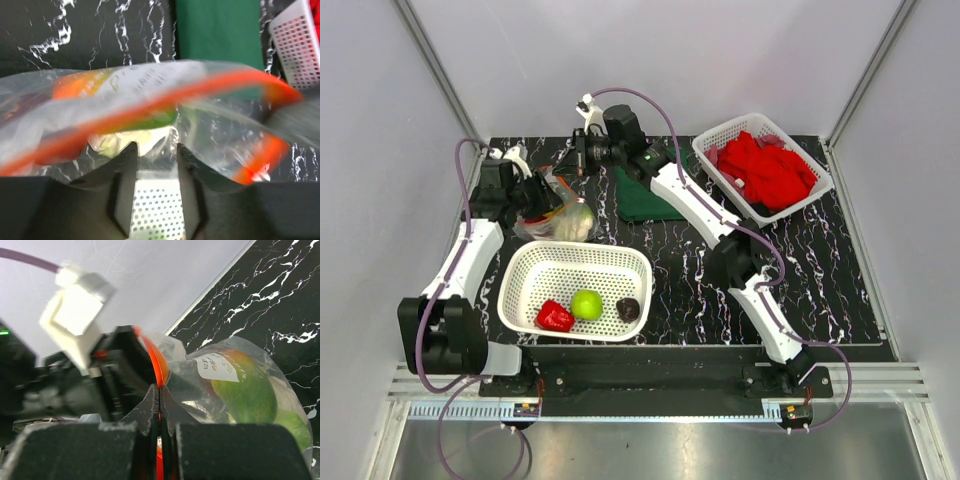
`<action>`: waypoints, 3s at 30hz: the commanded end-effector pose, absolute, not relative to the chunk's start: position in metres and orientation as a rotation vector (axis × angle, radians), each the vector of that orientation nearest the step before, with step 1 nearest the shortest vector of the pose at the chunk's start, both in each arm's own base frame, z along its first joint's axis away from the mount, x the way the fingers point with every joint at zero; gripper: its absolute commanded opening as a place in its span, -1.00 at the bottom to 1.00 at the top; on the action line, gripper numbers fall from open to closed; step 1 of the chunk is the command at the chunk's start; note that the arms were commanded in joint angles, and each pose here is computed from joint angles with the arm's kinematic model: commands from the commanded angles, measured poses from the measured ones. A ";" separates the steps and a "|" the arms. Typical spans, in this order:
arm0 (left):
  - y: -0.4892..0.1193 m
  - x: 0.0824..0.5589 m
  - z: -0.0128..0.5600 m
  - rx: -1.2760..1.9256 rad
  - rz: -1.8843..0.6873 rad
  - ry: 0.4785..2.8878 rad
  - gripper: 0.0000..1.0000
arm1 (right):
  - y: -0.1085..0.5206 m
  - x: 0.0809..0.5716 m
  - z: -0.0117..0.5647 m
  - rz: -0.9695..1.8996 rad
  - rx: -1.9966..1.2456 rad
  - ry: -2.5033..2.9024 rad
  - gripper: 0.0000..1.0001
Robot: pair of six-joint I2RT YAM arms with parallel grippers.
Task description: Open the zip-top bag and remove the fake food
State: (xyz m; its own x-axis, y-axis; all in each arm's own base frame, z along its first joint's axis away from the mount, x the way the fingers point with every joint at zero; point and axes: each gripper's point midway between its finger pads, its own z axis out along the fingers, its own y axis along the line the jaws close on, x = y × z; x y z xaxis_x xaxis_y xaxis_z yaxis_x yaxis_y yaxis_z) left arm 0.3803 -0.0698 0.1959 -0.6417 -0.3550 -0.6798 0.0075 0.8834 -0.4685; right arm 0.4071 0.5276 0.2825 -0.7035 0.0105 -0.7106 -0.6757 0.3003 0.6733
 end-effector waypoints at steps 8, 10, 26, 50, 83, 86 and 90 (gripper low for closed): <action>-0.049 0.397 0.156 -0.861 -0.539 2.166 0.42 | 0.526 0.414 0.300 1.456 -0.559 1.899 -1.00; -0.041 0.399 0.152 -0.993 -0.557 2.137 0.43 | 0.527 0.413 0.302 1.459 -0.563 1.894 -1.00; -0.035 0.420 0.135 -1.395 -0.667 1.930 0.69 | 0.525 0.407 0.294 1.461 -0.587 1.922 -1.00; -0.030 0.428 0.182 -1.108 -0.729 1.754 -0.85 | 0.517 0.411 0.297 1.421 -0.592 1.912 -1.00; -0.075 0.473 0.144 -1.104 -1.042 1.837 -0.56 | 0.521 0.395 0.313 1.475 -0.587 1.914 -1.00; -0.072 0.465 0.148 -1.060 -0.991 1.861 -0.74 | 0.519 0.397 0.316 1.462 -0.589 1.905 -1.00; -0.066 0.448 0.154 -1.011 -0.922 1.884 -0.92 | 0.515 0.404 0.307 1.429 -0.583 1.924 -1.00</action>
State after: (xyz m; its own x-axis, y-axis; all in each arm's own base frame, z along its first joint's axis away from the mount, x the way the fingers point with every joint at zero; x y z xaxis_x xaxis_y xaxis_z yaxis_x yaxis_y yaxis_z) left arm 0.4582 -0.0757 0.1268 -0.3813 -0.9087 -0.1698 -0.3793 0.3213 -0.8677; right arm 0.4090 0.5262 0.2443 -0.7621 -0.0140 -0.6473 -0.6118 0.3426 0.7129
